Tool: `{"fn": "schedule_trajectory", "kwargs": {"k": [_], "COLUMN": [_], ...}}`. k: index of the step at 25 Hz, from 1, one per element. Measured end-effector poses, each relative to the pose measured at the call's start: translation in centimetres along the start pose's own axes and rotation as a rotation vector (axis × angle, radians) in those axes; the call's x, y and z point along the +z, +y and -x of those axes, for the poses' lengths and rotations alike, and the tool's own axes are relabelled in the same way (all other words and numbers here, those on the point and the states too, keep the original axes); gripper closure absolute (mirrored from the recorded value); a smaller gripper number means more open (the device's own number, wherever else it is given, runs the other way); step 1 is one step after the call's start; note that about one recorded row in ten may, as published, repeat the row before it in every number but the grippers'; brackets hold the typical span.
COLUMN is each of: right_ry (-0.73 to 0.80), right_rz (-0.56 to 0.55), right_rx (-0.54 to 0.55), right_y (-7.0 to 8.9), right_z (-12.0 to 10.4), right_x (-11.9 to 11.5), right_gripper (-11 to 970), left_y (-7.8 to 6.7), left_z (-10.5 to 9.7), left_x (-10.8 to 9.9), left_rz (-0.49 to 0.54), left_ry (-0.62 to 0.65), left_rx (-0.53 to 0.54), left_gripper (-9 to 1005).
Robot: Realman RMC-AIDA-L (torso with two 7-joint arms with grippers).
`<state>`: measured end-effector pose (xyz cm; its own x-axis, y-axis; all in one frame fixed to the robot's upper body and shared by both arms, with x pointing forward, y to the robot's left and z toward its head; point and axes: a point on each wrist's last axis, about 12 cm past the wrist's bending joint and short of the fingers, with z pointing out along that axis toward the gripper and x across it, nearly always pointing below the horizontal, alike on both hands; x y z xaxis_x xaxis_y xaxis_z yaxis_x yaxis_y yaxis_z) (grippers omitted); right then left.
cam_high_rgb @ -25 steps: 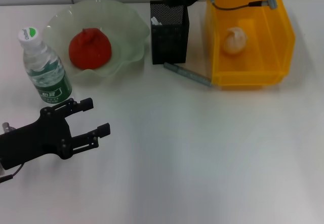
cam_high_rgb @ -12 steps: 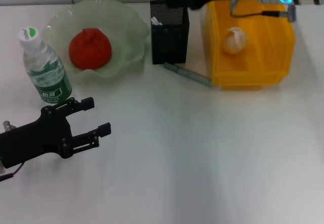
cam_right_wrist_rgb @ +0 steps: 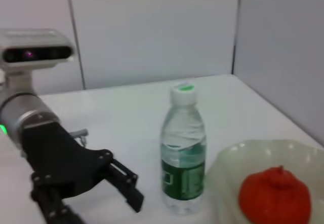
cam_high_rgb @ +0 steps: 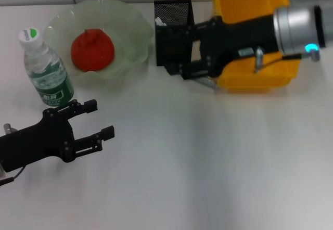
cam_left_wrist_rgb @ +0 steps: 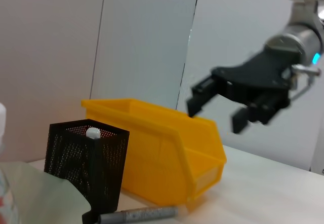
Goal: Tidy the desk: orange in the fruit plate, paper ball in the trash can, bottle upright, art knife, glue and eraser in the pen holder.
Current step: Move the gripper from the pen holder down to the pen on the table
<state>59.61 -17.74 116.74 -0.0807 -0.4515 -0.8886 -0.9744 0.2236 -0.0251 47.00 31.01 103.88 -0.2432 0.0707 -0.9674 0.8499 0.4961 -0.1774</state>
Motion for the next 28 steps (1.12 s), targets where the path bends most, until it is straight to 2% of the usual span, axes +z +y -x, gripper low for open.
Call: {"fn": "schedule_trajectory", "kwargs": {"k": [2, 3, 8, 11, 12, 13, 17, 23, 28], "right_ry": [-0.071, -0.071, -0.165, -0.183, -0.197, -0.197, -0.228, -0.239, -0.241], "right_rz": [0.02, 0.02, 0.053, 0.036, 0.016, 0.016, -0.035, -0.064, -0.074], "right_rx": [-0.003, -0.003, 0.004, 0.025, 0.045, 0.045, 0.071, 0.098, 0.119], "right_y": [1.2, 1.2, 3.6, 4.5, 5.0, 5.0, 6.4, 7.5, 8.3], "right_z": [-2.2, -2.2, -6.4, -8.6, -10.0, -10.0, -12.8, -14.3, -15.1], "right_x": [-0.6, -0.6, -1.7, -2.3, -2.6, -2.6, -3.0, -3.6, -3.8], "right_gripper": [330, 330, 330, 330, 330, 330, 330, 330, 330], "left_y": [0.1, 0.1, 0.1, 0.2, 0.2, 0.2, 0.2, 0.5, 1.6], "left_z": [0.1, 0.1, 0.2, 0.4, 0.6, 0.6, 1.2, 2.7, 5.0], "left_x": [0.1, 0.1, 0.3, 0.4, 0.6, 0.6, 1.1, 3.2, 6.0], "left_rz": [-0.002, -0.002, -0.003, -0.009, -0.017, -0.017, -0.049, -0.12, -0.173], "left_ry": [-0.002, -0.002, -0.006, -0.01, -0.013, -0.013, -0.028, -0.047, -0.04], "left_rx": [0.003, 0.003, 0.007, 0.011, 0.012, 0.012, 0.022, 0.076, 0.147], "left_gripper": [195, 195, 195, 195, 195, 195, 195, 194, 194]}}
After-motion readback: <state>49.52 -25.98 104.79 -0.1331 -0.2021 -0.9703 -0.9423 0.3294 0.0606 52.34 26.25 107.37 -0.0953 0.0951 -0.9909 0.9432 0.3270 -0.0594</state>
